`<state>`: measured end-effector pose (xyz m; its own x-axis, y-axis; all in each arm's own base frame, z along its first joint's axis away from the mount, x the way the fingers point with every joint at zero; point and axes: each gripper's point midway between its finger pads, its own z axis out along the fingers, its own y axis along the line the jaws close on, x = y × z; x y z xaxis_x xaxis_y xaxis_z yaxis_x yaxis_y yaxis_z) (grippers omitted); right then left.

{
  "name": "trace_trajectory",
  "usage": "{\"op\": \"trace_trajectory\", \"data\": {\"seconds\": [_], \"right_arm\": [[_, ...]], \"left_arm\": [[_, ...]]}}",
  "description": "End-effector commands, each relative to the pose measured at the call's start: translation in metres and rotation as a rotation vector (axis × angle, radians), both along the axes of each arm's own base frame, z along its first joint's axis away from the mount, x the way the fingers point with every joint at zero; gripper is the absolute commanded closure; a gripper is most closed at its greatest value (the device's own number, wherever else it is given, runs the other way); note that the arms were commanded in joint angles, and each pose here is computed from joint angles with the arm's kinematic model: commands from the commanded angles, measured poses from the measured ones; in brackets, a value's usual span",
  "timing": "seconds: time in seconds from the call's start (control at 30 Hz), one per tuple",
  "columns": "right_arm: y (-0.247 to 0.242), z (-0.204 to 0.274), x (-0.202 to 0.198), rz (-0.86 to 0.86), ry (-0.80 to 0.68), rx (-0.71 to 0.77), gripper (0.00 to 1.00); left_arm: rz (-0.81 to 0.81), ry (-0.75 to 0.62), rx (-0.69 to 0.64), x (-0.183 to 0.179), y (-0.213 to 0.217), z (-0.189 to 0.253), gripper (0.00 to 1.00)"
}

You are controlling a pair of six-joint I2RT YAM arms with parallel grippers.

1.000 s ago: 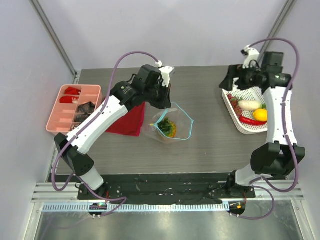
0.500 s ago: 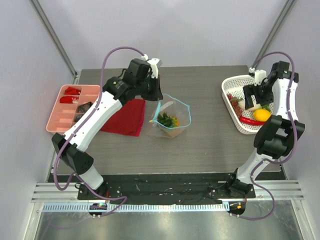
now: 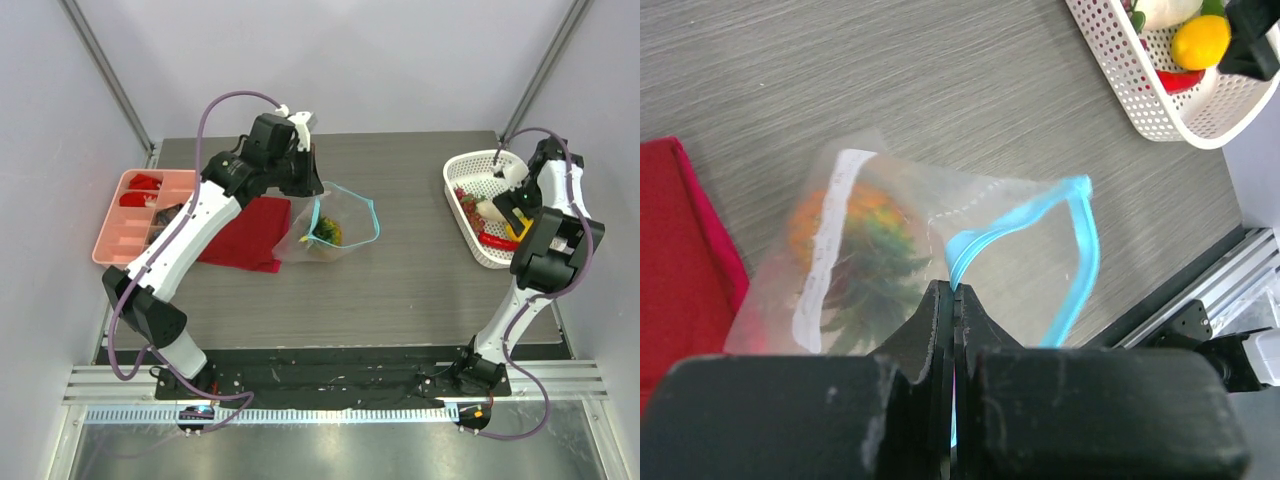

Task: Place the food in the zip-top bag and seal the zipper
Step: Pick up the fake fruit from the bin.

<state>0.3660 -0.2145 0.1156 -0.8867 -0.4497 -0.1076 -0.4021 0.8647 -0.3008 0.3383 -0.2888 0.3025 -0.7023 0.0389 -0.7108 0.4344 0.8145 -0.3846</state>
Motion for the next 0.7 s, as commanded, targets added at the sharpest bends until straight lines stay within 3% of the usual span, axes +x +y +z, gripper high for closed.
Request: {"op": "trace_trajectory", "data": {"seconds": [0.0, 0.4, 0.5, 0.67], "right_arm": [[-0.011, -0.006, 0.011, 0.088, 0.014, -0.059, 0.08], [-0.003, -0.056, 0.022, 0.215, 0.092, -0.057, 0.04], [0.0, -0.065, 0.021, 0.231, 0.121, -0.062, 0.07], [0.002, -0.056, 0.024, 0.236, 0.099, -0.07, 0.27]], "left_arm": [[-0.016, -0.065, -0.08, 0.005, -0.01, 0.029, 1.0], [-0.025, -0.041, -0.071, 0.007, -0.013, 0.019, 1.0], [-0.022, -0.042, -0.067, 0.007, -0.011, 0.019, 1.0], [-0.014, -0.048, -0.061, 0.007, -0.006, 0.02, 1.0]]}}
